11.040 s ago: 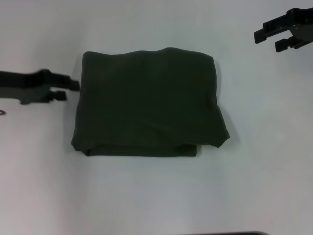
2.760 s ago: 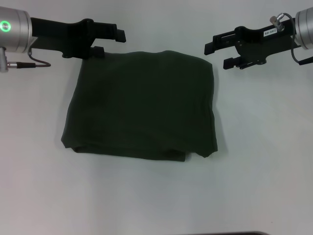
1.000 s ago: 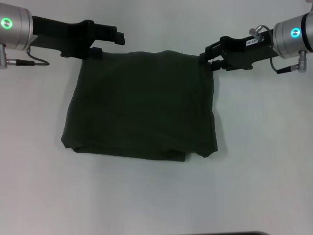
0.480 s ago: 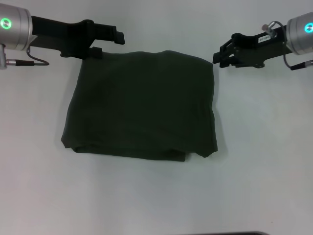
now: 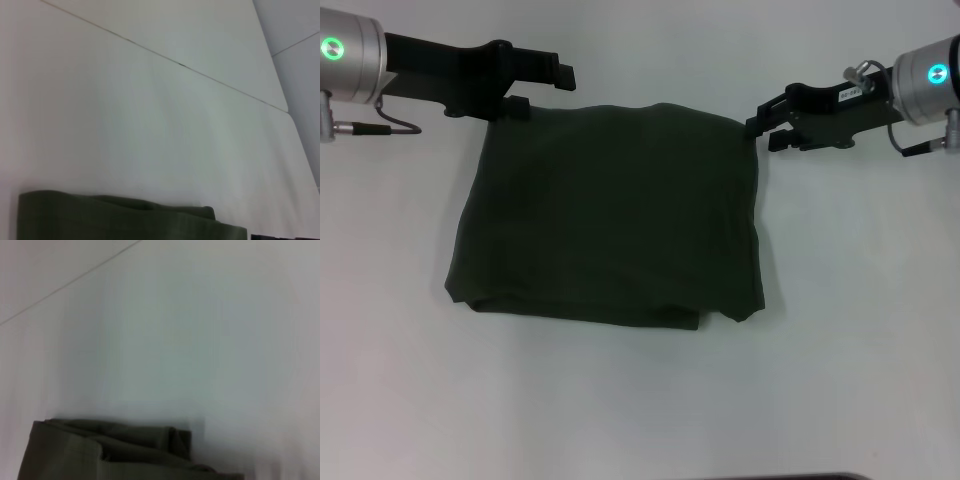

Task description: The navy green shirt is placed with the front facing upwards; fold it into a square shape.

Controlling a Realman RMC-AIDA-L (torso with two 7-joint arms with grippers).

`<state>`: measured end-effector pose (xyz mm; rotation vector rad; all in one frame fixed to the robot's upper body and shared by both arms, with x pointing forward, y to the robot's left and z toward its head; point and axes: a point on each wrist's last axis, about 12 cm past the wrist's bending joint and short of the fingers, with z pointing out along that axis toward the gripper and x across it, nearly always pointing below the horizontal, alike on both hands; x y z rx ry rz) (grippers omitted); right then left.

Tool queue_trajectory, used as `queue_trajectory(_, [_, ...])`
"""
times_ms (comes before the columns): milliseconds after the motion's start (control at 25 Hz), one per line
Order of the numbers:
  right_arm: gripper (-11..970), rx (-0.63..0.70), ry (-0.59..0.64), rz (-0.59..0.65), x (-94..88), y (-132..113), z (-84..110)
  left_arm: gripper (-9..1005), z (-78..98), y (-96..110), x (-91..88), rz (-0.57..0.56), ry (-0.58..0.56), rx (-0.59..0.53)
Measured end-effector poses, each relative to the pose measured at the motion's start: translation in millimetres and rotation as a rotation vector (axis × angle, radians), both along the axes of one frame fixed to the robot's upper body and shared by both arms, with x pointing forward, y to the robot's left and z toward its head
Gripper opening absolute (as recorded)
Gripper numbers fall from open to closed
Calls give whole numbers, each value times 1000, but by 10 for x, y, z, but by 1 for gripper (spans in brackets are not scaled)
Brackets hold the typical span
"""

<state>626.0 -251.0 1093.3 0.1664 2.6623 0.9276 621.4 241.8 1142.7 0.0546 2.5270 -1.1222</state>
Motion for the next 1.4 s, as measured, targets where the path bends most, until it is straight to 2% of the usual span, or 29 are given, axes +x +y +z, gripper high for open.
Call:
queue_trajectory(40, [427,-2,-4,-1,1,14,-9,828,0,0,0,0,0,0])
queue_trajectory(680, [429,9,-7,-24,-6,94,-96,828,-1,1,-2,0,-1,-2])
queue_trajectory(1000, [352,51,-12,-15,-8,112,-59,827,5,-2,1,-1,-2,-2])
queue_trajectory(1240, [138,50,-9,-14,-1,118,-50,828,-1,4,-2,0,-1,-2])
queue_trajectory(1400, [52,50,-5,-18,-3,107,-48,828,-3,5,-4,1,0,-2])
